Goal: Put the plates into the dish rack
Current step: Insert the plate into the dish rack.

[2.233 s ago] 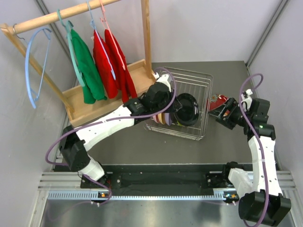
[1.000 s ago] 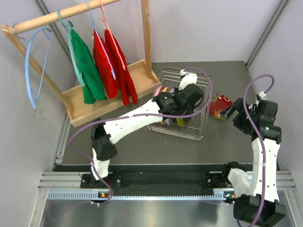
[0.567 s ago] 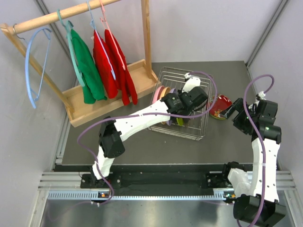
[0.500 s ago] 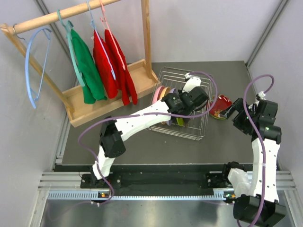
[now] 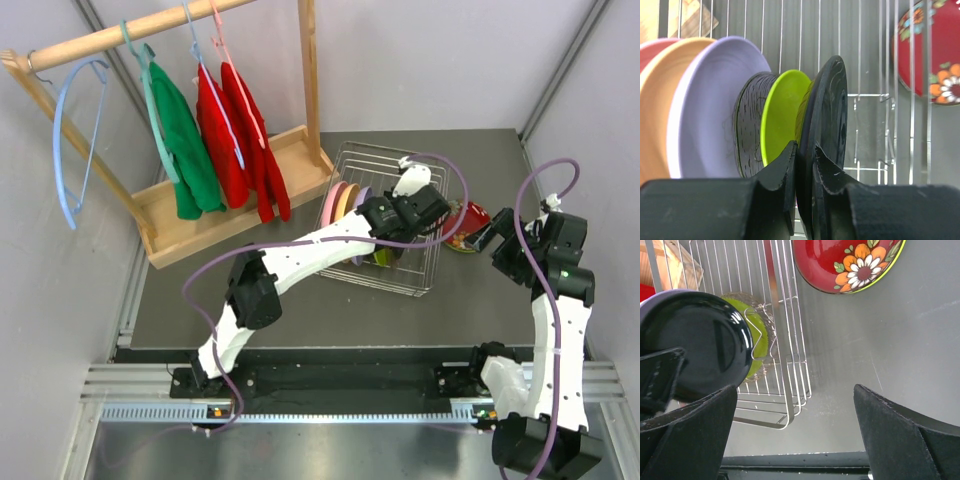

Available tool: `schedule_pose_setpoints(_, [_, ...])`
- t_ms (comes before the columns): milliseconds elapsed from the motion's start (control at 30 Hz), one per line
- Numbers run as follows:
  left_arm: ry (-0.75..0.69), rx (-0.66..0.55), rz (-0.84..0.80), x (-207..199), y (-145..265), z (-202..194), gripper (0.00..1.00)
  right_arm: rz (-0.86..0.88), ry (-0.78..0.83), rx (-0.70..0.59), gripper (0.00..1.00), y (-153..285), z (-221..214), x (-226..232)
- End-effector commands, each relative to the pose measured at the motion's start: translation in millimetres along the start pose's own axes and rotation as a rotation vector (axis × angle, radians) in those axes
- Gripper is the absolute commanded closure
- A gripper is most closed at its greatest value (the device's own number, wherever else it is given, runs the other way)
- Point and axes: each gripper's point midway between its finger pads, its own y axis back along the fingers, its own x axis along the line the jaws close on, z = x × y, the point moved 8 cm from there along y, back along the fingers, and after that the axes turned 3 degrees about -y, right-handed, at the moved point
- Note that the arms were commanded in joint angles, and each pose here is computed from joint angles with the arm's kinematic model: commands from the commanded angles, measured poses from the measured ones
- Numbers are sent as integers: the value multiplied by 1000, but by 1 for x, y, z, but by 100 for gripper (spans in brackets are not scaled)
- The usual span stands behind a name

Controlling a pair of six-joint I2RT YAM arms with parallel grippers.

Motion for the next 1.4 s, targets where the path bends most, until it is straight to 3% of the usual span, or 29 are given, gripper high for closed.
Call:
schedule_pose_setpoints(0, [36, -42, 36, 3, 4, 12, 100, 14, 17, -38, 1, 8, 3, 3])
schedule_pose_setpoints(300, [22, -8, -52, -13, -6, 3, 100, -23, 31, -51, 1, 4, 0, -5])
schedule_pose_setpoints(333, [21, 5, -74, -15, -6, 2, 95, -46, 39, -59, 1, 3, 1, -8])
schedule_pose_setpoints(533, [13, 21, -79, -12, -4, -5, 84, -50, 10, -16, 1, -9, 0, -12])
schedule_pose_setpoints(1067, [33, -14, -151, 0, 23, 14, 69, -55, -47, 4, 1, -21, -5, -18])
schedule_pose_setpoints(1300, [69, -76, -249, 16, 62, 37, 49, -131, -127, -9, 1, -41, 3, -28])
schedule_pose_setpoints(1367, [78, -85, -295, 25, 76, 38, 36, -155, -147, -26, 1, -48, 10, -32])
